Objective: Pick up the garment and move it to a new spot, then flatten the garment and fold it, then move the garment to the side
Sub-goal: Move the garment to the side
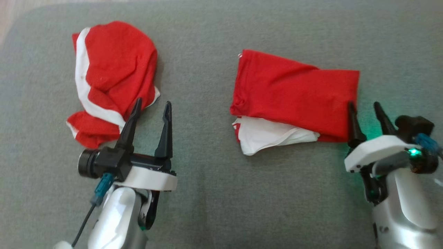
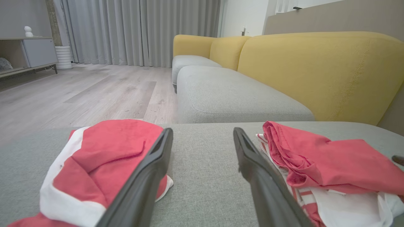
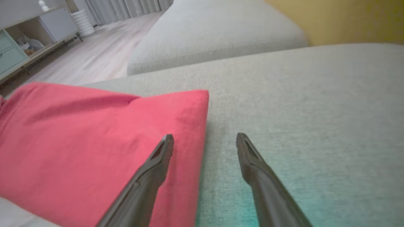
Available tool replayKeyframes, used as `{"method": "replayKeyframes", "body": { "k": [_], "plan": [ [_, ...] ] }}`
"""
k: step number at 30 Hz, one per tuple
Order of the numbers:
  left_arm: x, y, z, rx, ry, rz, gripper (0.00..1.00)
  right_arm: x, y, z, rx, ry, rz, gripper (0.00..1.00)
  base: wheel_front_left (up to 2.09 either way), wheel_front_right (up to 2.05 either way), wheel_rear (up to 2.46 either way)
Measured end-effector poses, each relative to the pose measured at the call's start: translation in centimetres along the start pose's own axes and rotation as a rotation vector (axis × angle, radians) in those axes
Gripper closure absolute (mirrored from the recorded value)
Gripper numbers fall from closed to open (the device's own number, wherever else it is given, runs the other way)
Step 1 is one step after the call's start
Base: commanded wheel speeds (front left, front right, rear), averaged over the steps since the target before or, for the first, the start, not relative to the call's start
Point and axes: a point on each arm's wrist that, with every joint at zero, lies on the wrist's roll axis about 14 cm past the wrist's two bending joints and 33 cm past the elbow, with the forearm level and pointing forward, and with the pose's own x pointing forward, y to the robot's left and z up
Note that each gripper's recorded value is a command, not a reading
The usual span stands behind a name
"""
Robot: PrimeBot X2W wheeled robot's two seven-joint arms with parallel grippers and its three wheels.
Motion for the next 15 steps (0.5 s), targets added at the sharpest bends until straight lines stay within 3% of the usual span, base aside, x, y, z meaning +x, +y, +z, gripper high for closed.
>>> {"method": "replayKeyframes", "body": {
  "k": [8,9,10,11,15],
  "plan": [
    [0.3,1.0,-0.4,0.009,0.011,0.021,0.0,2.4,1.9,-3.5,-0.003,0.166,0.05,0.0,0.0,0.0,0.0],
    [0.3,1.0,-0.4,0.009,0.012,0.022,0.0,2.7,2.0,-3.5,-0.01,0.171,0.055,0.2,0.0,0.0,0.0],
    [0.3,1.1,-0.4,0.01,0.012,0.023,0.0,2.8,2.1,-3.4,-0.016,0.173,0.059,0.84,0.0,0.0,0.0],
    [0.2,1.1,-0.4,0.011,0.011,0.023,0.0,2.9,2.3,-3.3,-0.023,0.174,0.064,1.0,0.0,0.0,0.0],
    [0.1,0.8,0.2,0.013,-0.002,0.016,0.0,2.6,2.7,-3.1,-0.062,0.164,0.082,1.0,0.0,0.0,0.0]
  ]
}}
